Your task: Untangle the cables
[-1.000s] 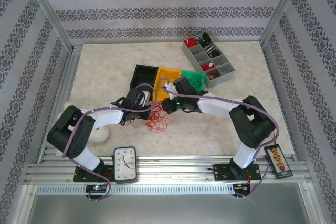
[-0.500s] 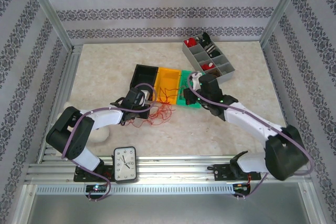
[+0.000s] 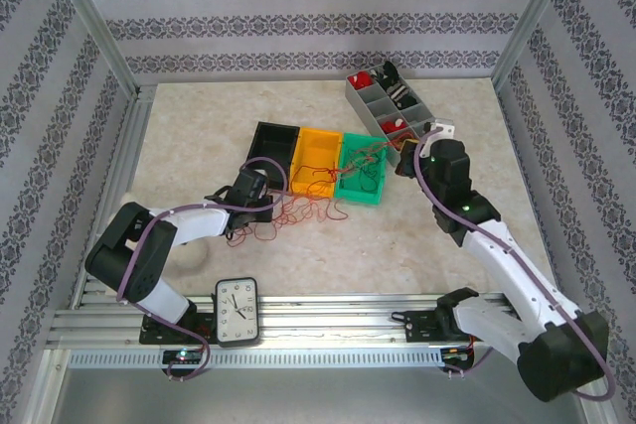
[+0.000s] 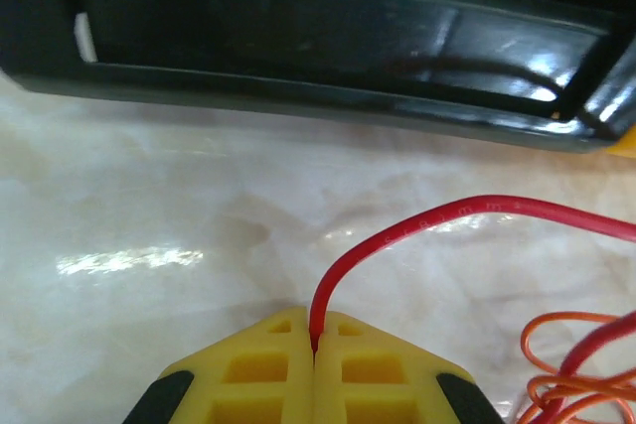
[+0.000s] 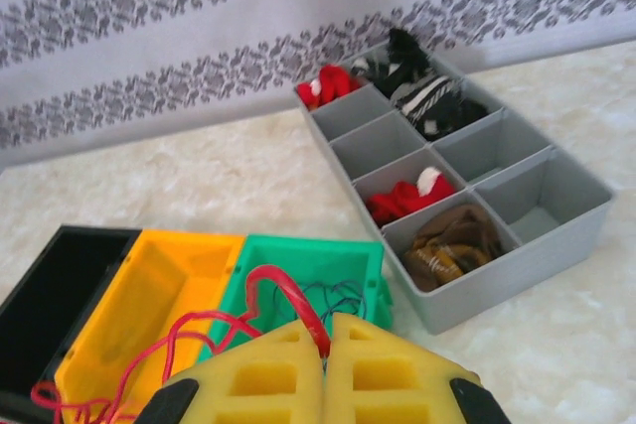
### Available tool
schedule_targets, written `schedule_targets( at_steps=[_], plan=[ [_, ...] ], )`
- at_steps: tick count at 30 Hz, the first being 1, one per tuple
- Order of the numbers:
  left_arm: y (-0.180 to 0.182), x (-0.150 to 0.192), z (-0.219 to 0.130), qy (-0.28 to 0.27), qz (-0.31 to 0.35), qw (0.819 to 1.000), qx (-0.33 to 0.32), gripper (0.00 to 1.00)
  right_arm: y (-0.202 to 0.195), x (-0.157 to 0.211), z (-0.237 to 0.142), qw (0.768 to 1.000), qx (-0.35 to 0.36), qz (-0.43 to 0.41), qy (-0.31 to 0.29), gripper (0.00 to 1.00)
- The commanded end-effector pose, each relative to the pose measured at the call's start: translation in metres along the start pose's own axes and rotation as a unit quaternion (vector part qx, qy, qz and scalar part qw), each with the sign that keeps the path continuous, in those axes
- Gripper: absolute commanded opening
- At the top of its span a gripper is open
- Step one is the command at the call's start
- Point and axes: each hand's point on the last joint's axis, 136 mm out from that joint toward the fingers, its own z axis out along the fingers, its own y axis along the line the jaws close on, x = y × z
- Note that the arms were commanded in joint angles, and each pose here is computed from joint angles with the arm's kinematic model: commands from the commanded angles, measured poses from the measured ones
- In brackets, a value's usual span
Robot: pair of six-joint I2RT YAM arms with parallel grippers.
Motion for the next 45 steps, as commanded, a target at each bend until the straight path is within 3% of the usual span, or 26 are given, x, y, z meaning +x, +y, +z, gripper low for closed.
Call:
schedule_targets(
  at_steps=[1, 11, 15, 19, 21, 24, 25, 27, 31, 38, 45],
  plan=[
    [0.034, 0.013, -0.004, 0.011, -0.026, 0.997, -0.068, 0.00, -0.026, -0.012, -0.009, 0.998, 0.056, 0.018, -0.037, 0.00],
    [0.055, 0.020, -0.008, 0.008, -0.046, 0.992, -0.117, 0.00, -0.062, -0.022, -0.031, 0.989, 0.122, 0.040, -0.076, 0.00],
    [0.040, 0.015, -0.008, 0.003, -0.031, 0.997, -0.075, 0.00, -0.040, -0.013, -0.023, 0.997, 0.060, 0.024, -0.051, 0.00],
    [0.003, 0.002, -0.013, -0.017, 0.000, 0.999, 0.030, 0.00, 0.014, 0.005, -0.012, 0.997, -0.069, -0.029, 0.003, 0.00],
    [-0.014, -0.002, -0.019, -0.019, 0.010, 0.997, 0.071, 0.09, 0.043, 0.018, -0.012, 0.989, -0.132, -0.060, 0.034, 0.01],
    [-0.029, -0.009, -0.031, -0.022, 0.020, 0.994, 0.107, 0.51, 0.073, 0.038, -0.012, 0.973, -0.202, -0.079, 0.081, 0.01],
    [-0.032, -0.013, -0.036, -0.027, 0.023, 0.993, 0.114, 0.61, 0.081, 0.044, -0.013, 0.968, -0.218, -0.081, 0.093, 0.01],
    [-0.037, -0.021, -0.049, -0.046, 0.031, 0.990, 0.128, 0.69, 0.090, 0.055, -0.011, 0.961, -0.240, -0.081, 0.113, 0.01],
    [-0.059, -0.033, -0.077, -0.078, 0.065, 0.976, 0.192, 0.75, 0.099, 0.071, -0.004, 0.954, -0.252, -0.076, 0.144, 0.01],
    [-0.102, -0.018, -0.081, 0.000, 0.106, 0.954, 0.280, 0.78, 0.103, 0.078, 0.010, 0.954, -0.246, -0.076, 0.154, 0.01],
    [-0.128, -0.004, -0.060, 0.051, 0.136, 0.945, 0.293, 0.79, 0.099, 0.074, 0.015, 0.960, -0.230, -0.074, 0.144, 0.01]
  ],
)
